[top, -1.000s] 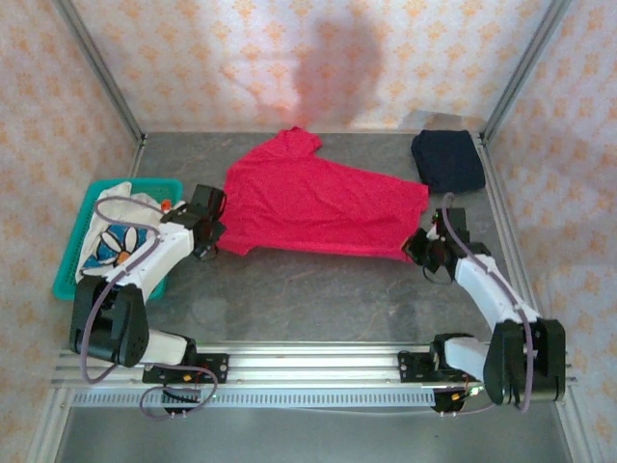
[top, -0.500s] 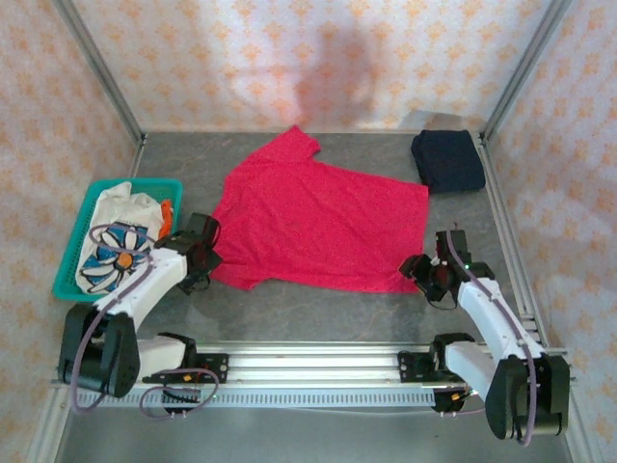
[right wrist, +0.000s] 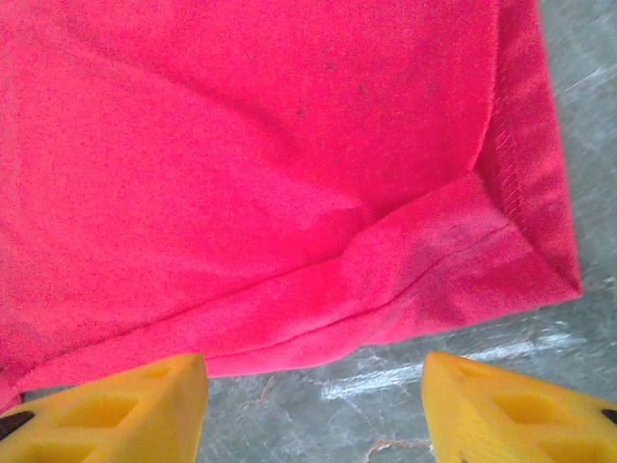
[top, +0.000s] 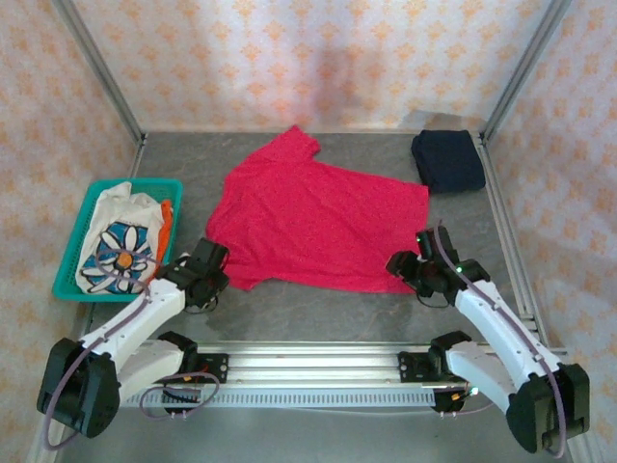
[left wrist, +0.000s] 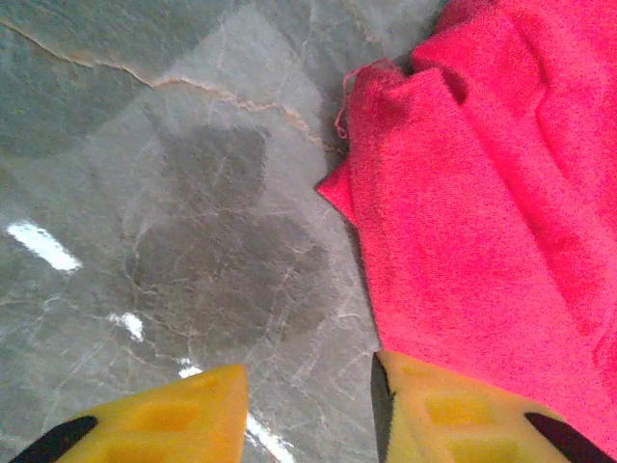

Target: Fold and stack the t-shirts

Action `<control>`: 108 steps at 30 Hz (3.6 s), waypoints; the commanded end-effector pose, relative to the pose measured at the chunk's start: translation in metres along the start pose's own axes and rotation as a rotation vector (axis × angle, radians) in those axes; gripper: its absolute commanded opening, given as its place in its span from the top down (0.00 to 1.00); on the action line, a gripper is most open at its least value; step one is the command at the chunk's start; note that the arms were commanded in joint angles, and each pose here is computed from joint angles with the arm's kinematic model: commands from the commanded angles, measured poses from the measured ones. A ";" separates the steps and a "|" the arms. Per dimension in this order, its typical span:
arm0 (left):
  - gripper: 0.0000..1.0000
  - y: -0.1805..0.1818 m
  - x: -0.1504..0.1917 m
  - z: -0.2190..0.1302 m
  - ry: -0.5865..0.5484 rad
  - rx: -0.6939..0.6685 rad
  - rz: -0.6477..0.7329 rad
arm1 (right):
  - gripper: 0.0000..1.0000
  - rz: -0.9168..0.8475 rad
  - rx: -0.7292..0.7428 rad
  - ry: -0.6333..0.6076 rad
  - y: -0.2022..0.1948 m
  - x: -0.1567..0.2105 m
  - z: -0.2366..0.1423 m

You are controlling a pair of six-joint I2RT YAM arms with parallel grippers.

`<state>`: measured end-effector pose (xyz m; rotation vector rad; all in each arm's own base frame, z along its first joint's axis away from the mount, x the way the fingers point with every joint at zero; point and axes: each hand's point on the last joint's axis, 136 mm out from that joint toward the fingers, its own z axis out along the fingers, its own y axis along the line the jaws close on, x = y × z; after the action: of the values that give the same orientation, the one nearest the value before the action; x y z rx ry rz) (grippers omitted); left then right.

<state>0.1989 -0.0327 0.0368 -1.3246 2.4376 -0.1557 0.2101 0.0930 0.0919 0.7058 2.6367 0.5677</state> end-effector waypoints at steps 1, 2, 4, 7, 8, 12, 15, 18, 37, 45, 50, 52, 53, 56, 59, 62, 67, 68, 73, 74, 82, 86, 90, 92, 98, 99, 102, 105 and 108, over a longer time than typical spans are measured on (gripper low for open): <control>0.63 -0.027 -0.001 0.006 -0.009 0.141 -0.090 | 0.40 0.037 -0.001 -0.011 0.003 0.005 0.005; 0.65 -0.029 0.000 0.009 -0.003 0.150 -0.099 | 0.40 0.031 -0.006 -0.008 0.006 0.006 0.006; 0.67 -0.030 0.000 0.013 -0.004 0.146 -0.103 | 0.40 0.024 -0.012 0.001 0.009 0.009 0.009; 0.69 -0.032 -0.001 0.015 -0.014 0.158 -0.109 | 0.40 0.022 -0.015 0.002 0.011 0.010 0.009; 0.69 -0.032 -0.003 0.015 -0.022 0.158 -0.110 | 0.40 0.020 -0.016 0.002 0.011 0.011 0.009; 0.70 -0.028 -0.006 0.020 -0.043 0.148 -0.112 | 0.40 0.024 -0.013 0.009 0.009 0.013 0.010; 0.72 -0.021 -0.001 0.028 -0.021 0.111 -0.113 | 0.40 0.023 -0.012 0.005 0.010 0.012 0.009; 0.74 -0.010 0.001 0.036 -0.016 0.078 -0.129 | 0.40 0.020 -0.009 -0.006 0.009 0.010 0.006; 1.00 0.021 -0.001 -0.006 0.007 -0.057 -0.092 | 0.40 -0.002 0.190 -0.091 -0.028 -0.001 -0.019; 1.00 0.032 0.015 -0.001 0.071 -0.100 -0.071 | 0.41 0.110 0.201 -0.143 -0.044 -0.020 -0.014; 1.00 0.026 0.012 0.000 0.064 -0.096 -0.064 | 0.43 0.160 0.090 -0.085 -0.022 -0.021 0.008; 1.00 0.024 0.012 0.000 0.068 -0.093 -0.063 | 0.42 0.164 0.056 -0.033 -0.011 -0.018 0.017; 1.00 0.023 0.012 0.000 0.067 -0.092 -0.062 | 0.42 0.167 0.048 -0.007 -0.009 -0.015 0.022; 1.00 0.025 0.012 0.000 0.064 -0.097 -0.063 | 0.44 0.184 0.040 0.043 -0.005 -0.010 0.032; 1.00 0.025 0.012 0.000 0.065 -0.096 -0.069 | 0.51 0.195 0.078 0.051 -0.016 -0.006 0.039; 1.00 0.024 0.012 -0.002 0.063 -0.088 -0.072 | 0.51 0.197 0.116 0.086 -0.026 0.003 0.045; 1.00 0.023 0.010 -0.003 0.057 -0.082 -0.068 | 0.60 0.198 0.126 0.084 -0.031 0.005 0.048; 1.00 0.023 0.011 -0.002 0.058 -0.082 -0.068 | 0.62 0.197 0.127 0.081 -0.032 0.005 0.049; 1.00 0.021 0.011 -0.002 0.060 -0.082 -0.065 | 0.93 0.185 0.146 0.087 -0.033 0.005 0.046; 1.00 0.022 0.010 -0.003 0.059 -0.082 -0.064 | 0.99 0.181 0.147 0.082 -0.033 0.004 0.043; 1.00 0.021 -0.001 -0.020 0.012 -0.069 -0.041 | 1.00 0.127 0.149 -0.043 -0.040 -0.002 -0.005; 1.00 0.017 -0.008 -0.032 -0.004 -0.087 0.009 | 1.00 0.123 0.141 0.004 -0.049 0.019 -0.019; 1.00 0.006 -0.021 -0.047 -0.044 -0.065 0.029 | 1.00 0.111 0.126 0.000 -0.050 0.025 -0.028; 1.00 -0.003 -0.026 -0.052 -0.058 -0.055 0.044 | 1.00 0.110 0.101 -0.017 -0.043 0.019 -0.028; 1.00 -0.038 -0.041 -0.058 -0.069 -0.076 0.151 | 1.00 0.097 0.049 -0.077 -0.015 -0.011 -0.019; 1.00 -0.044 -0.044 -0.059 -0.071 -0.076 0.167 | 1.00 0.089 0.049 -0.083 -0.012 -0.015 -0.018; 1.00 -0.058 -0.052 -0.063 -0.089 -0.071 0.200 | 1.00 0.073 0.049 -0.090 -0.005 -0.025 -0.014; 1.00 -0.071 -0.059 -0.066 -0.108 -0.070 0.236 | 1.00 0.072 0.040 -0.099 0.002 -0.033 -0.011; 1.00 -0.085 -0.065 -0.068 -0.119 -0.062 0.268 | 1.00 0.069 0.031 -0.110 0.006 -0.040 -0.009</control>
<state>0.2667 -0.0377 0.1285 -1.0769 2.5022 -0.0233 0.2226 0.0773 0.0974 0.8517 2.6017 0.5000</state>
